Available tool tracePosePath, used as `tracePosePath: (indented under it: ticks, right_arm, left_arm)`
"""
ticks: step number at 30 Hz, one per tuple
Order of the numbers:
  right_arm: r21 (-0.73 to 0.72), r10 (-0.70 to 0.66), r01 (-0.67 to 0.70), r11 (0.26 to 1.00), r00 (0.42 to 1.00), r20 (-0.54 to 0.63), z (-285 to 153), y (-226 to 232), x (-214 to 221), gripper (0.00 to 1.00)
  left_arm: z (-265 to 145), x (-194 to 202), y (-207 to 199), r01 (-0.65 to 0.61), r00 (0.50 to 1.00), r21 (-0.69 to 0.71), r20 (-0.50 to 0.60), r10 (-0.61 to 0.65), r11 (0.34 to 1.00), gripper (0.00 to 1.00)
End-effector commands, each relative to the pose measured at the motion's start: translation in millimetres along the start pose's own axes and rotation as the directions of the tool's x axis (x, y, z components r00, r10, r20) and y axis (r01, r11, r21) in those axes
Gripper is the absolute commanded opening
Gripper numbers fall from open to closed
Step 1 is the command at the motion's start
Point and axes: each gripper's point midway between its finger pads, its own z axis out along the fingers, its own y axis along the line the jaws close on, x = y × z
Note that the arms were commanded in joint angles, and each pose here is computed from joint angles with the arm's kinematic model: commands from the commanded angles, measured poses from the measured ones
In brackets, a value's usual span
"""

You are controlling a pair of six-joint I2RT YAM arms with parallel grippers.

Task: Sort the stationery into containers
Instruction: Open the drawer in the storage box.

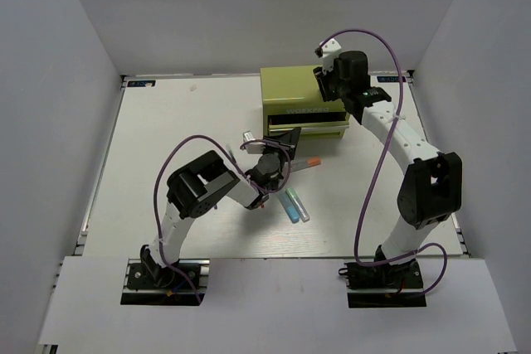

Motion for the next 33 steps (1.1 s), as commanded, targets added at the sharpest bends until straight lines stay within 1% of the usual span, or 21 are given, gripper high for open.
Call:
tracePosePath:
  ticks: [1,4,10,13,14,16,19,23,24,25,26,27,29,30,31,32,33]
  right_arm:
    - [-0.032,-0.007,0.003,0.999,0.991,-0.136,6,8,36,0.43]
    - [-0.033,-0.004,-0.001,0.999,0.990,-0.140,6,8,38,0.43]
    - [-0.032,0.001,-0.005,0.999,0.990,-0.140,7,8,38,0.43]
    - [-0.035,0.001,-0.006,0.999,0.990,-0.141,6,10,39,0.43]
    - [-0.035,0.004,-0.009,0.999,0.990,-0.138,5,10,38,0.43]
    - [-0.037,0.005,-0.010,0.999,0.991,-0.137,5,10,38,0.43]
    - [-0.035,0.007,-0.012,0.999,0.991,-0.135,5,11,37,0.43]
    - [-0.040,0.006,-0.012,0.999,0.990,-0.140,4,11,39,0.46]
    - [-0.035,0.008,-0.013,0.999,0.990,-0.139,5,10,39,0.47]
    - [-0.041,0.008,-0.013,0.999,0.990,-0.142,5,11,40,0.49]
    - [-0.042,0.006,-0.012,0.999,0.990,-0.139,4,11,39,0.49]
    - [-0.048,0.007,-0.014,0.999,0.990,-0.142,4,13,40,0.52]
    - [-0.048,0.008,-0.014,0.999,0.990,-0.139,3,12,39,0.55]
    - [-0.051,0.006,-0.013,0.999,0.990,-0.138,4,13,39,0.56]
    - [-0.053,0.007,-0.014,0.999,0.991,-0.135,3,14,38,0.59]
    - [-0.051,0.005,-0.012,0.999,0.991,-0.132,1,13,37,0.59]
    - [-0.055,0.007,-0.014,0.998,0.991,-0.132,2,14,38,0.60]
  left_arm:
    - [-18,13,4,-0.062,0.996,-0.049,-0.066,0.059,0.997,0.00]
    - [-21,19,-8,-0.047,0.995,-0.029,-0.088,0.045,0.998,0.00]
    - [-30,34,-17,-0.039,0.992,-0.017,-0.125,0.037,0.999,0.00]
    - [-34,37,-15,-0.063,0.989,-0.045,-0.138,0.056,0.997,0.00]
    - [-37,41,-21,-0.054,0.988,-0.046,-0.146,0.047,0.997,0.00]
    - [-42,44,-16,-0.071,0.986,-0.064,-0.158,0.060,0.995,0.00]
    - [-49,44,-20,-0.059,0.985,-0.076,-0.167,0.046,0.995,0.00]
    - [-54,39,-19,-0.064,0.984,-0.081,-0.168,0.050,0.995,0.00]
    - [-54,39,-19,-0.065,0.984,-0.081,-0.168,0.050,0.995,0.02]
    - [-53,32,-20,-0.061,0.986,-0.079,-0.157,0.048,0.995,0.05]
    - [-53,32,-26,-0.044,0.987,-0.060,-0.155,0.035,0.997,0.11]
    - [-54,31,-23,-0.050,0.987,-0.067,-0.156,0.039,0.997,0.32]
    - [-52,27,-27,-0.044,0.989,-0.061,-0.146,0.035,0.997,0.53]
    - [-52,26,-28,-0.052,0.988,-0.070,-0.147,0.042,0.996,0.66]
    - [-53,26,-28,-0.057,0.988,-0.075,-0.148,0.046,0.996,0.71]
    - [-53,25,-29,-0.061,0.988,-0.080,-0.148,0.049,0.995,0.74]
    - [-54,25,-23,-0.076,0.987,-0.097,-0.151,0.061,0.992,0.78]
